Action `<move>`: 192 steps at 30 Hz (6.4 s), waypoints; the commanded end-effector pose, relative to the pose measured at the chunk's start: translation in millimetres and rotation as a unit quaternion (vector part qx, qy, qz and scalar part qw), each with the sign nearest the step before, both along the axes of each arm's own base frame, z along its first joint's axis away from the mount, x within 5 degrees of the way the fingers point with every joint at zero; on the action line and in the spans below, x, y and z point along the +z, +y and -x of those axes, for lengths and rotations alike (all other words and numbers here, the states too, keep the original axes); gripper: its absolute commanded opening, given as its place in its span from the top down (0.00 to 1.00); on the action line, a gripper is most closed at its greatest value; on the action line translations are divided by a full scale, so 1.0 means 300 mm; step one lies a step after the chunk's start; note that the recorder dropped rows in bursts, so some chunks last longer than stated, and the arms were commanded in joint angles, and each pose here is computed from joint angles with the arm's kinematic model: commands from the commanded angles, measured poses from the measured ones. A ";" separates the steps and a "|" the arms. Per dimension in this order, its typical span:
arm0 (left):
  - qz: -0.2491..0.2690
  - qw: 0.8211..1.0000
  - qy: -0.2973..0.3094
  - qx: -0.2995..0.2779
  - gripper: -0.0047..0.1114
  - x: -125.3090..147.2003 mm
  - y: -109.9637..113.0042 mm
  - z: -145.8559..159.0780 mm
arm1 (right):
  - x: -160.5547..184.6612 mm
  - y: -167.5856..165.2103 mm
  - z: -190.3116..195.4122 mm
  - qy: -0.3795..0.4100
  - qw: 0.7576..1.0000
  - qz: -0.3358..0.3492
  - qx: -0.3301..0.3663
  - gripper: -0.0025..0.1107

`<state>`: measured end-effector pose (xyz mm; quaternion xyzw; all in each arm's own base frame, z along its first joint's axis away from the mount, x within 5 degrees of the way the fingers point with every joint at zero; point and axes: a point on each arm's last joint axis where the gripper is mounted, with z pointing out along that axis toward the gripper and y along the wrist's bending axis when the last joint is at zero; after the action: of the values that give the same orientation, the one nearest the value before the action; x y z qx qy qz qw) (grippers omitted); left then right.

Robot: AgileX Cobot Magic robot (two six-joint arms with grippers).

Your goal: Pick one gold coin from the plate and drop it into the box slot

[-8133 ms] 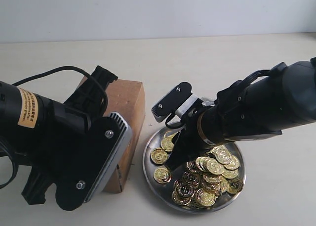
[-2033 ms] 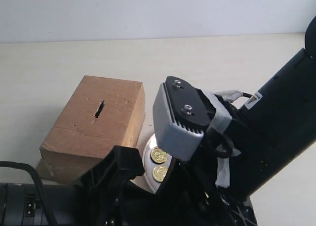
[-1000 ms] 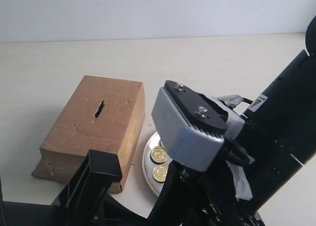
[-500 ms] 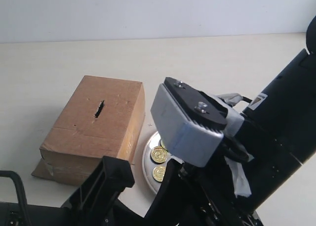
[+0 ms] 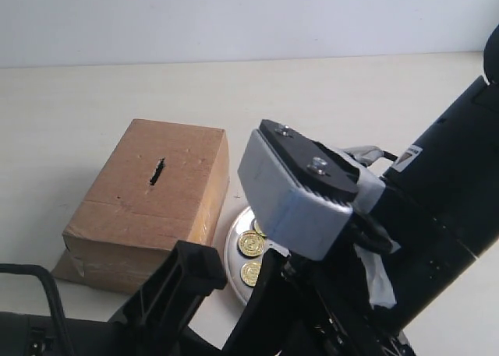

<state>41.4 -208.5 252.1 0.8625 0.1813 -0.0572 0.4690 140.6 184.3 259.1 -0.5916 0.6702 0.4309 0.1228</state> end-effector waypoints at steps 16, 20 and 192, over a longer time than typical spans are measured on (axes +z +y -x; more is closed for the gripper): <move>0.001 1.000 0.006 0.001 0.96 0.001 -0.007 0.002 | 0.010 0.002 0.001 -0.001 1.000 -0.006 -0.005 0.33; 0.000 1.000 0.007 0.001 0.96 0.001 -0.007 0.002 | 0.008 -0.003 -0.004 -0.006 1.000 0.014 -0.008 0.28; 0.410 0.503 0.426 0.631 0.96 -0.060 0.590 -0.092 | -0.165 -0.520 0.286 0.046 0.634 -0.357 -0.684 0.98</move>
<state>71.4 -38.1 230.9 0.1283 0.8235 -0.1831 0.5214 55.9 31.7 209.1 0.1373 0.6943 0.4611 0.5352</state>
